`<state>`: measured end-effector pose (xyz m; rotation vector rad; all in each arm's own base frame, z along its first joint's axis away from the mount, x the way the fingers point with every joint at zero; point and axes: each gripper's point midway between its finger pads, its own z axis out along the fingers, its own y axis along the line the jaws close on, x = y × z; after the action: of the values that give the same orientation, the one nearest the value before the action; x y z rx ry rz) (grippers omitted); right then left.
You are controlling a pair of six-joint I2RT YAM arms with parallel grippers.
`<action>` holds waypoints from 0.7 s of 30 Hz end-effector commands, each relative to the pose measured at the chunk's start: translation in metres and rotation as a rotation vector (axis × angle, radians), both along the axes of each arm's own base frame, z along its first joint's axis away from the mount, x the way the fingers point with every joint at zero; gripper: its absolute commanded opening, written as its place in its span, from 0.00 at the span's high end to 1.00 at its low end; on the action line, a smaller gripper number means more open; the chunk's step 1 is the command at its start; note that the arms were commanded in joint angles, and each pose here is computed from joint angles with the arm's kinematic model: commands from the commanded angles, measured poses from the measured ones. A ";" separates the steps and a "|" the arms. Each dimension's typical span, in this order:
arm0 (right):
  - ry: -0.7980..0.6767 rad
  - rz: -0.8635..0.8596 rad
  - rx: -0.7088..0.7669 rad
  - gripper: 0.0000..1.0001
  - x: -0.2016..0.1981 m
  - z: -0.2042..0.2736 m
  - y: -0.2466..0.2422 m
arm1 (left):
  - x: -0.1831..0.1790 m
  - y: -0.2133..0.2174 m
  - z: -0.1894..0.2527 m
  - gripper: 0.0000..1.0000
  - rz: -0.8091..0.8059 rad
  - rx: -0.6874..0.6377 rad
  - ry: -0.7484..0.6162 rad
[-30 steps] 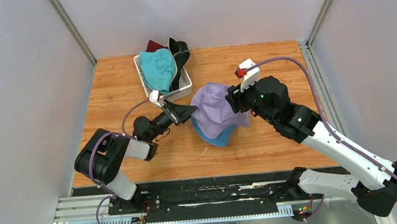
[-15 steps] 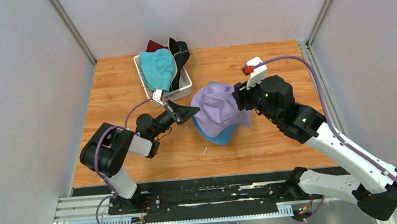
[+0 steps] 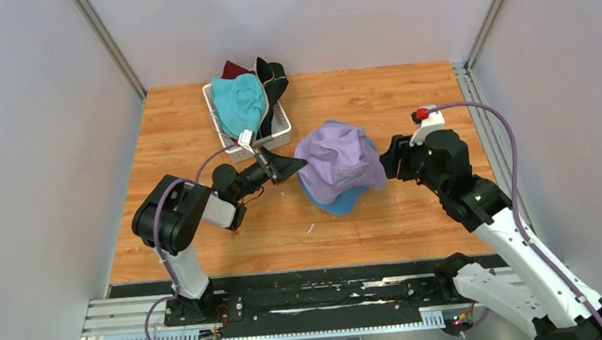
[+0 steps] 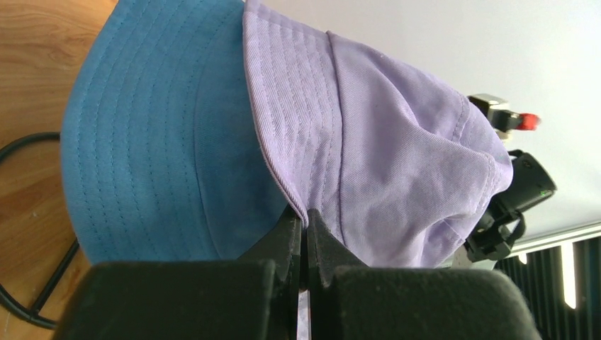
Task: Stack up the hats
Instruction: Stack the hat on the hat.
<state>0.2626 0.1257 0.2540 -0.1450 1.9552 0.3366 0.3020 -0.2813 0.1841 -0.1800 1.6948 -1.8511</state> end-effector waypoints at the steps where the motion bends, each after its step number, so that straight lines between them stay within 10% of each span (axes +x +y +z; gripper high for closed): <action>1: 0.110 -0.011 0.159 0.47 -0.002 -0.028 -0.003 | 0.007 -0.001 0.013 1.00 -0.026 -0.025 -0.062; 21: 0.226 0.206 0.796 0.48 -0.008 -0.055 0.016 | 0.025 0.002 0.018 1.00 -0.036 -0.040 -0.057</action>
<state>0.2607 0.1308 0.1740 0.2540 1.9835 1.1063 0.3248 -0.2820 0.1920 -0.1639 1.6862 -1.8997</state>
